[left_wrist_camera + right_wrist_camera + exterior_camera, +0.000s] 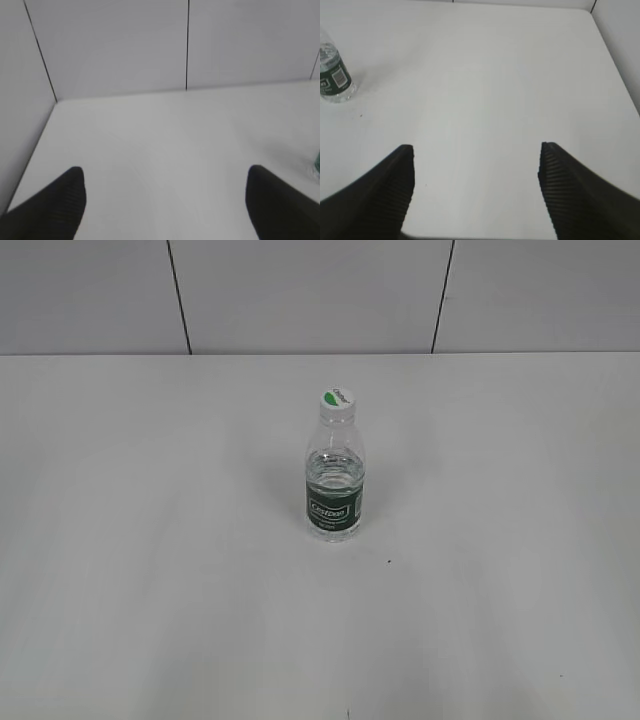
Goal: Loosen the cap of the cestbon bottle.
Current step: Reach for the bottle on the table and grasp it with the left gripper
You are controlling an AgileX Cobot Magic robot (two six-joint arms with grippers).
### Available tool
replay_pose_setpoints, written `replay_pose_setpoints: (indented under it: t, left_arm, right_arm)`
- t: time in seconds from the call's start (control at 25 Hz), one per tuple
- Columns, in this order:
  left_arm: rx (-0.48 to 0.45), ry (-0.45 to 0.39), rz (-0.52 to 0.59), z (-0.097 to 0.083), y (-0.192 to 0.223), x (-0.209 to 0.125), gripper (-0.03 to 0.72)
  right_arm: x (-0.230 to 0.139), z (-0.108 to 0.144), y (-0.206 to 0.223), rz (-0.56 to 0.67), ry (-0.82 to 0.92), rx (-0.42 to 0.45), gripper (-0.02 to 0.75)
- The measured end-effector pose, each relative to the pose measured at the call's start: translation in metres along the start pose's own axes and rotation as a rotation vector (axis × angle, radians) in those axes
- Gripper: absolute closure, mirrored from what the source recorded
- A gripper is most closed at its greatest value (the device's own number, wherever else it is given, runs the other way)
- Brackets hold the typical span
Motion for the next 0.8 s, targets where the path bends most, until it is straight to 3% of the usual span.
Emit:
replay_pose_setpoints:
  t: [0.12,0.44,0.8]
  left_arm:
    - [0.000,0.005,-0.072,0.000,0.005,0.012,0.099]
    - [-0.039,-0.004,-0.019,-0.006,0.054,0.032,0.099]
    - [-0.133,0.012,-0.002,-0.022,0.120,0.044,0.099]
  right_arm:
    - [0.014,-0.003,0.005,-0.068,0.004,-0.017,0.148]
    - [0.053,-0.015,0.026,-0.252,0.011,-0.071,0.148]
    - [0.072,-0.023,0.059,-0.233,0.025,-0.087,0.148]
Point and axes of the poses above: a point on each arm's last joint axis where the gripper is mounted, y pointing out along that axis toward the gripper, z along the wrist's bending axis when the last joint is at zero, x = y × z, the point moved 1 cm from there along y, pointing out along that axis toward the gripper, and after that the axes turned 3 degrees about y, right-handed, at the moved point
